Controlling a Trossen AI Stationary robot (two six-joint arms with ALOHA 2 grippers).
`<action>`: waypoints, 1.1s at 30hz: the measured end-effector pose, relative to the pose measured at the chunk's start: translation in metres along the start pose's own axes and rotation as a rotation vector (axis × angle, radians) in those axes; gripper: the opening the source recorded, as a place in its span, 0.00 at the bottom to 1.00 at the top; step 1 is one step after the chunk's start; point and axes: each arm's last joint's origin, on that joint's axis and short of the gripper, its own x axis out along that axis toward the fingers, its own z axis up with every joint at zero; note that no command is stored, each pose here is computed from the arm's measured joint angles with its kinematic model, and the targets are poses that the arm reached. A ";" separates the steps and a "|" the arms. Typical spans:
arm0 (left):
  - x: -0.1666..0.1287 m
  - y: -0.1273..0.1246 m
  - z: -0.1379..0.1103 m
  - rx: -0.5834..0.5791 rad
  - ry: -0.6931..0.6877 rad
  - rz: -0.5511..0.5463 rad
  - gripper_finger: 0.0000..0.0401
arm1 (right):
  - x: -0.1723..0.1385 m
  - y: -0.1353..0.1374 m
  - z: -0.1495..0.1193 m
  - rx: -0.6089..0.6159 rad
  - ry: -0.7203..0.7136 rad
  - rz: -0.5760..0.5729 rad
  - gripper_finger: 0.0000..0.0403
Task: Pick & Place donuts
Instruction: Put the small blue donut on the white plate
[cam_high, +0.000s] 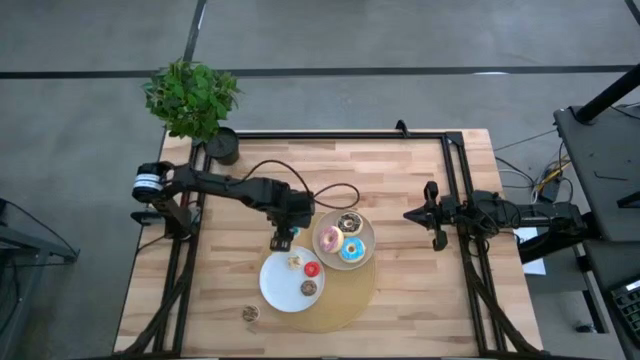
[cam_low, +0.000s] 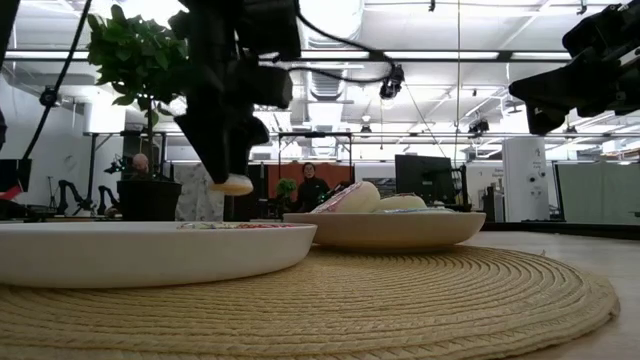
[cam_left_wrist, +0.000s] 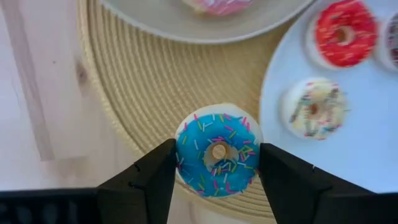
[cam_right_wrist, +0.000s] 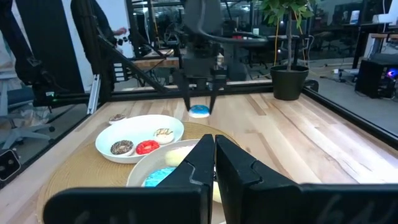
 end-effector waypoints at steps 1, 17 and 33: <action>-0.003 -0.003 0.000 0.005 -0.009 -0.002 0.48 | 0.000 0.000 0.000 -0.002 -0.001 0.000 0.02; -0.024 -0.059 -0.003 0.137 -0.067 -0.050 0.48 | 0.000 0.000 0.000 0.001 0.000 0.000 0.02; -0.025 -0.112 -0.011 0.284 -0.060 -0.106 0.48 | 0.000 0.000 0.000 0.002 0.000 0.000 0.02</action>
